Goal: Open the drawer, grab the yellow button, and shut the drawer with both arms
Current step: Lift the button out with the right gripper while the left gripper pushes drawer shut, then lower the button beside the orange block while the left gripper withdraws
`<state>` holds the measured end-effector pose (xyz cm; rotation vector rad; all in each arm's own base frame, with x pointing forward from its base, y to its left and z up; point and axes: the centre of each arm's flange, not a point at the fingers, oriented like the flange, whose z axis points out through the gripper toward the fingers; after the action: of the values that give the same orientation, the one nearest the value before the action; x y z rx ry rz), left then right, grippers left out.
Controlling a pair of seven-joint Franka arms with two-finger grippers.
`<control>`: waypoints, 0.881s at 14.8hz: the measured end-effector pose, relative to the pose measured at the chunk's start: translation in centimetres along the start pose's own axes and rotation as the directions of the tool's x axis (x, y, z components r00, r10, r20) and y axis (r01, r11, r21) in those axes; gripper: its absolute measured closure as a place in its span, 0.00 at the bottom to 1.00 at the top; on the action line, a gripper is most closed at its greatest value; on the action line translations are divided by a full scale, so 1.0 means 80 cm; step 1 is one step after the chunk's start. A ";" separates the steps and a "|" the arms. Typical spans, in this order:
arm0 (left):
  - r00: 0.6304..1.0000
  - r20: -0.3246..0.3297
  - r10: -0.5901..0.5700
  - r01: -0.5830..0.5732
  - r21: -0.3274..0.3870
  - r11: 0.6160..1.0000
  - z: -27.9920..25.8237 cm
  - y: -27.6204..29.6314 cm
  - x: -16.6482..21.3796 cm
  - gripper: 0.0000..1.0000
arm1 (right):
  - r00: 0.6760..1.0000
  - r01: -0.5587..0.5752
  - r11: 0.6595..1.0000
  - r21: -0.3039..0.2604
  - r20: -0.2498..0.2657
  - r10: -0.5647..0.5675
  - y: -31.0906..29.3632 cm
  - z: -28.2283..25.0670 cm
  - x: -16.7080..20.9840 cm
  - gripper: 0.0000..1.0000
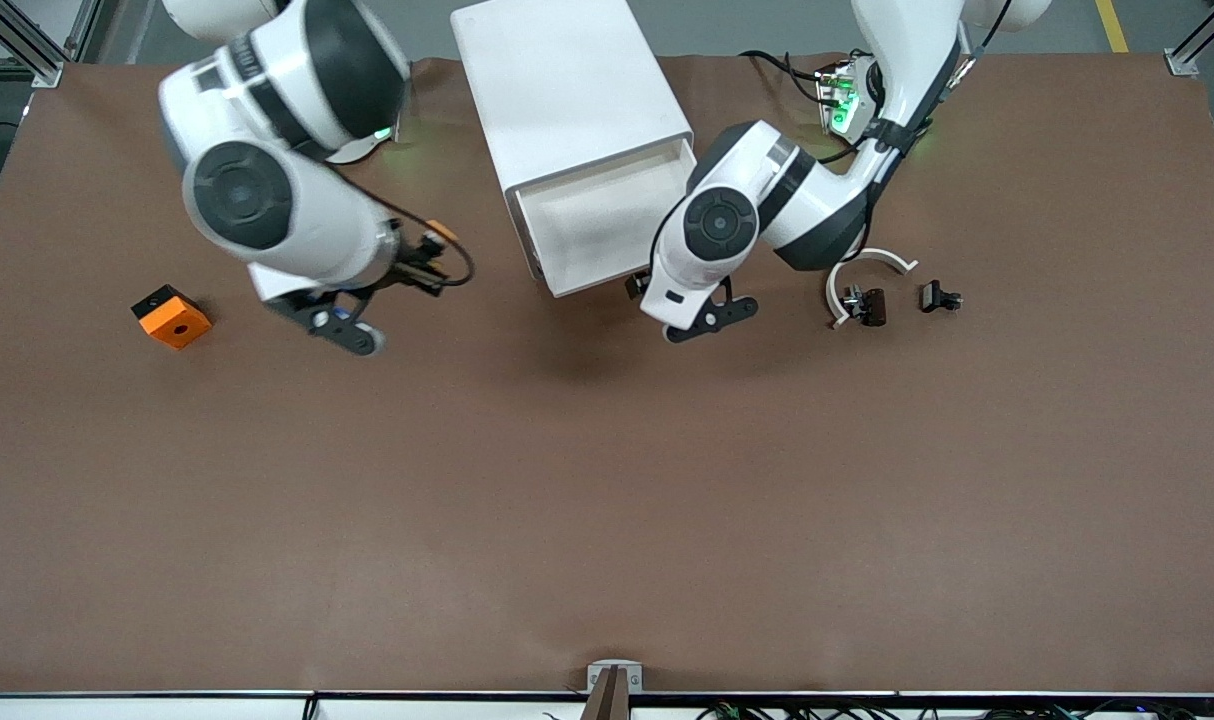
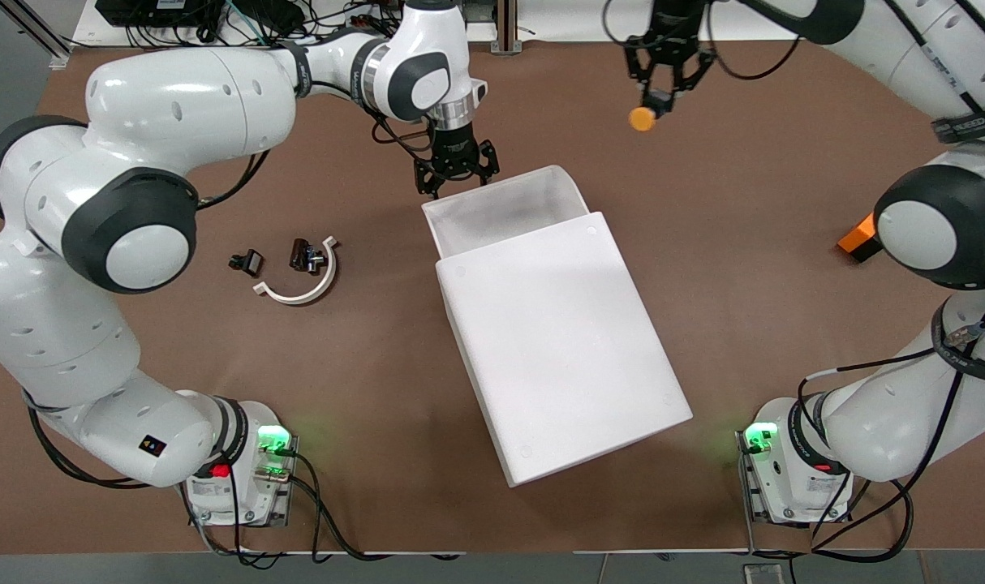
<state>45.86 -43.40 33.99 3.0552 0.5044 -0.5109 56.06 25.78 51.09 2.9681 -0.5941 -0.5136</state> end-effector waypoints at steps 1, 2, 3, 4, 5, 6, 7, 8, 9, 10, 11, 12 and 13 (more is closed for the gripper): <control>1.000 0.004 0.016 -0.016 0.002 1.000 0.002 0.005 -0.012 0.00 | 0.999 0.050 0.999 0.000 0.006 -0.050 0.027 0.002 0.021 0.59; 0.999 0.009 0.035 -0.035 0.005 0.999 0.007 0.010 -0.025 0.00 | 0.996 0.090 0.996 0.004 0.014 -0.090 0.055 0.006 0.044 0.59; 0.998 0.016 0.054 -0.054 0.009 0.998 0.014 0.015 -0.039 0.00 | 0.992 0.122 0.993 0.010 0.018 -0.122 0.083 0.011 0.067 0.59; 0.997 0.023 0.072 -0.072 0.015 0.997 0.022 0.019 -0.052 0.00 | 0.988 0.152 0.988 0.012 0.011 -0.152 0.110 0.020 0.091 0.59; 0.996 0.029 0.086 -0.087 0.019 0.996 0.029 0.022 -0.064 0.00 | 0.983 0.183 0.983 0.009 -0.002 -0.183 0.134 0.030 0.112 0.59; 0.994 0.034 0.099 -0.100 0.023 0.995 0.034 0.025 -0.074 0.00 | 0.977 0.211 0.977 0.005 -0.019 -0.211 0.155 0.042 0.131 0.59; 0.993 0.038 0.111 -0.112 0.026 0.993 0.038 0.027 -0.083 0.00 | 0.971 0.238 0.971 0.004 -0.038 -0.238 0.174 0.056 0.147 0.59; 0.992 0.042 0.121 -0.122 0.027 0.992 0.040 0.030 -0.090 0.00 | 0.963 0.265 0.964 0.008 -0.055 -0.264 0.191 0.071 0.161 0.59; 0.990 0.045 0.132 -0.133 0.028 0.991 0.042 0.032 -0.098 0.00 | 0.954 0.291 0.957 0.013 -0.073 -0.289 0.208 0.089 0.174 0.59; 0.989 0.047 0.143 -0.144 0.028 0.989 0.043 0.035 -0.106 0.00 | 0.947 0.312 0.950 0.017 -0.091 -0.309 0.225 0.107 0.185 0.59; 0.987 0.051 0.154 -0.156 0.030 0.987 0.046 0.037 -0.114 0.00 | 0.939 0.329 0.944 0.020 -0.111 -0.325 0.239 0.124 0.196 0.59; 0.985 0.056 0.165 -0.167 0.034 0.985 0.049 0.038 -0.122 0.00 | 0.932 0.342 0.939 0.018 -0.135 -0.337 0.252 0.141 0.205 0.59; 0.983 0.061 0.174 -0.176 0.038 0.984 0.053 0.040 -0.130 0.00 | 0.923 0.353 0.936 0.003 -0.163 -0.348 0.264 0.158 0.214 0.59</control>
<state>36.18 -49.90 33.14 3.0748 0.2225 -0.6078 59.03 -0.33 36.68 3.1184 -0.0530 -0.2811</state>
